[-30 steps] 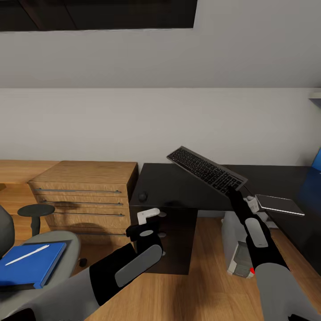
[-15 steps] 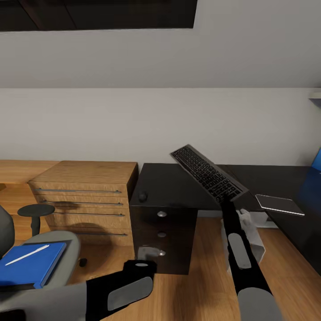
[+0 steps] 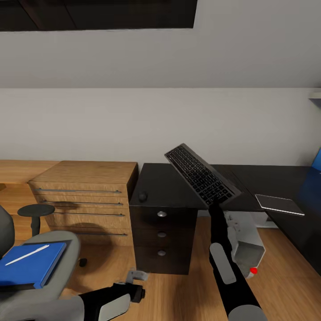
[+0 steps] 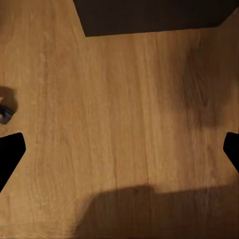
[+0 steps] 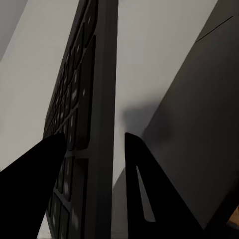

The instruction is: In the bedroom, organize the workspace by keeping the computer under the desk, ensuring the monitor is on the desk, placing the keyboard on the desk next to the monitor, placing the mouse on the desk next to the keyboard, moving the folder from the swivel chair onto the desk next to the mouse, stacking the notebook on top of the folder with the pen on top of the notebook, and positioning the swivel chair next to the desk.

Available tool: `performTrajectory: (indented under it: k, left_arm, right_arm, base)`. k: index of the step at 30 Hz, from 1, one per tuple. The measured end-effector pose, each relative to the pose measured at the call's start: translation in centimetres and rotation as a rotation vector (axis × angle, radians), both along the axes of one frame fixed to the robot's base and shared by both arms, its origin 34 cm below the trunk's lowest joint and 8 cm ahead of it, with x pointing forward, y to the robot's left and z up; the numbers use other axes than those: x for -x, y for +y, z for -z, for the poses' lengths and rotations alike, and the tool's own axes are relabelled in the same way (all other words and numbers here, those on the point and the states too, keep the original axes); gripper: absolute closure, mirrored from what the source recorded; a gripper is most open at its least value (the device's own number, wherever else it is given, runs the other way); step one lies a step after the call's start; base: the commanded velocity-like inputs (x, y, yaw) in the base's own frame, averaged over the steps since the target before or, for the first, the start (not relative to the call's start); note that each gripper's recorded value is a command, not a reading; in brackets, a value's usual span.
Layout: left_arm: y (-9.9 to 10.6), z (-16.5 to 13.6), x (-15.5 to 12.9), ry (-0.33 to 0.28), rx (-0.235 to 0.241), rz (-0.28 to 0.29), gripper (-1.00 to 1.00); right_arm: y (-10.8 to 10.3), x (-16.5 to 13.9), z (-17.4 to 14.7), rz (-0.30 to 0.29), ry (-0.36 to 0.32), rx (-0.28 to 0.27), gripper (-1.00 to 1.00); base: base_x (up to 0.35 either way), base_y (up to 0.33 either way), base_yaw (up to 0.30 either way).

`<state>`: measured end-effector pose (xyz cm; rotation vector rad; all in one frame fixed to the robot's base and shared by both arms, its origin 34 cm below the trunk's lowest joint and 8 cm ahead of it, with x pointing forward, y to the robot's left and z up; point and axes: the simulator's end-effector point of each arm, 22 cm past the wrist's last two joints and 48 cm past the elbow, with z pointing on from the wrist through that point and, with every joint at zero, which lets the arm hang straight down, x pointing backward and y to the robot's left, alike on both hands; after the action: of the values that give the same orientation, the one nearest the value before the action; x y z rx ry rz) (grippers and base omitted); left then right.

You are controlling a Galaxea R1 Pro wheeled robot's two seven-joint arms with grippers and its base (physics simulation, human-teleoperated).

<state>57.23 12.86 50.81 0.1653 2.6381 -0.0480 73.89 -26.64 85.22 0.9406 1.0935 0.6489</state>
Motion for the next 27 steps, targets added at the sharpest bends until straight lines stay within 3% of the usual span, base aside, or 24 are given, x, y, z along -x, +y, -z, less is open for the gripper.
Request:
performTrajectory:
  k: [8, 11, 15, 16, 17, 20, 23, 27]
  left_arm:
    - [2.4, 4.7, 4.8, 0.048, 0.028, -0.035, -1.00]
    - [2.7, 5.6, 6.1, 0.032, 0.038, -0.056, -1.00]
    - [2.7, 6.1, 7.0, 0.014, 0.046, -0.069, -1.00]
    - [2.9, 6.3, 7.2, 0.010, 0.046, -0.073, -1.00]
    - [3.0, 6.3, 7.2, 0.009, 0.044, -0.075, -1.00]
    - [4.1, 6.6, 7.2, 0.006, 0.023, -0.084, -1.00]
    - [4.8, 6.7, 7.2, 0.005, 0.010, -0.091, -1.00]
    - [5.0, 6.8, 7.2, 0.005, 0.006, -0.094, -1.00]
  right_arm:
    - [1.8, 0.1, 1.9, -0.034, 0.038, -0.006, 1.00]
    - [1.8, 0.2, 2.7, -0.032, 0.060, -0.044, 1.00]
    - [1.7, 0.4, 5.5, 0.002, 0.163, -0.154, 1.00]
    - [2.9, 0.5, 6.5, -0.002, 0.215, -0.182, 1.00]
    - [3.2, 0.5, 6.5, 0.000, 0.219, -0.178, 1.00]
    - [3.0, 1.0, 6.2, 0.053, 0.211, -0.182, 1.00]
    - [1.6, 1.9, 6.8, 0.145, 0.230, -0.212, 1.00]
    - [0.8, 2.4, 7.0, 0.196, 0.237, -0.222, 1.00]
  base:
    - [0.000, 0.000, 0.000]
    - [0.000, 0.000, 0.000]
    - [0.000, 0.000, 0.000]
    - [0.000, 0.000, 0.000]
    - [0.000, 0.000, 0.000]
    - [0.000, 0.000, 0.000]
    - [0.000, 0.000, 0.000]
    - [0.000, 0.000, 0.000]
